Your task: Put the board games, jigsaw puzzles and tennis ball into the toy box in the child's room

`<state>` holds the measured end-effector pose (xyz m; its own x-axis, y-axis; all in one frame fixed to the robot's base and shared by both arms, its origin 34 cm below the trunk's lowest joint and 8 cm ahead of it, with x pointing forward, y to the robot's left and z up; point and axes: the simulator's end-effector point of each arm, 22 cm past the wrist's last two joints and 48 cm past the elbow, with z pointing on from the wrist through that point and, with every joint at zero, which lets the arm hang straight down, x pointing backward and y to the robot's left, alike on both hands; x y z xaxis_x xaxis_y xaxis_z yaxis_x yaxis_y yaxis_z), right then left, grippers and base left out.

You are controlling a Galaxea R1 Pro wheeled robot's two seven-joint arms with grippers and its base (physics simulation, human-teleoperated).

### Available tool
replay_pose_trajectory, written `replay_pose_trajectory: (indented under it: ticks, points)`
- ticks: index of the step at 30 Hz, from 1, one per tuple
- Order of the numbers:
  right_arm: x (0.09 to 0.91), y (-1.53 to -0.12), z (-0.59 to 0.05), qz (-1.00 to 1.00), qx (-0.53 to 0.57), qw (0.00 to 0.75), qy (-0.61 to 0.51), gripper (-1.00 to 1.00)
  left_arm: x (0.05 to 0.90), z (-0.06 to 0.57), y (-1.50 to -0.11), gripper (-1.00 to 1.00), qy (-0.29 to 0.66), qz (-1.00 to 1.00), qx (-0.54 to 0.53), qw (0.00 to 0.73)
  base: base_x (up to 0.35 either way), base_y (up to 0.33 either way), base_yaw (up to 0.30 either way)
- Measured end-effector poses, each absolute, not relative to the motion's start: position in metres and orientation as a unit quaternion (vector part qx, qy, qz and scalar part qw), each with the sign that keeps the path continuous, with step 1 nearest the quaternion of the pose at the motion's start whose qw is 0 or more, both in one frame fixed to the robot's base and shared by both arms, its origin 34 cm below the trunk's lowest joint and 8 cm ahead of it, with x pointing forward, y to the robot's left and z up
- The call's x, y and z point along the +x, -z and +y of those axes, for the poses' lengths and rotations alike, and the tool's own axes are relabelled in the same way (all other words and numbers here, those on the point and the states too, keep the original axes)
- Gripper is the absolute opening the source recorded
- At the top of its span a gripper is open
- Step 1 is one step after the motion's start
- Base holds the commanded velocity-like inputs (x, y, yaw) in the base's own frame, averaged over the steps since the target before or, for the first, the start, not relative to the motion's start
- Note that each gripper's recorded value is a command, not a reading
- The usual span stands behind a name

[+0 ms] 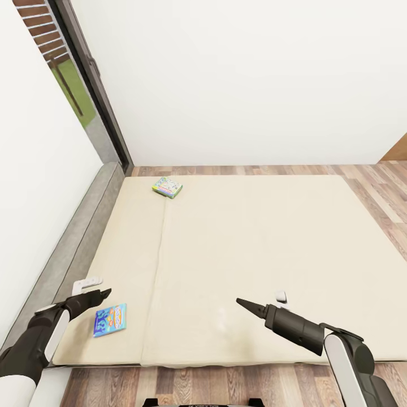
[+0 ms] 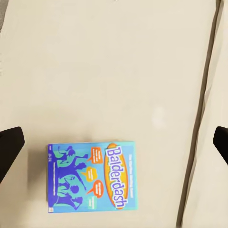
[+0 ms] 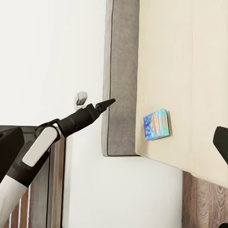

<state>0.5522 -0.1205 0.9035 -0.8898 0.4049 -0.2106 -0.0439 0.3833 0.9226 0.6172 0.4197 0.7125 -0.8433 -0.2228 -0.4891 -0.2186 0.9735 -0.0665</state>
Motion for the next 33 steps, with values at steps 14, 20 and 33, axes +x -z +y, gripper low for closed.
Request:
replay_pose_trajectory:
  ticks: [14,20,33]
  points:
    - [0.55,-0.896,-0.116,0.806,0.117,0.198,-0.546,1.0,0.608,0.419,-0.701,1.0,0.003,0.964,-0.118,0.237,0.0,0.0,0.0]
    - [0.549,-0.893,-0.116,0.806,0.12,0.195,-0.546,1.0,0.599,0.419,-0.688,1.0,0.002,0.968,-0.123,0.219,0.0,0.0,0.0]
    - [0.547,-0.884,-0.117,0.808,0.125,0.186,-0.545,1.0,0.62,0.42,-0.682,1.0,0.001,0.967,-0.131,0.217,0.0,0.0,0.0]
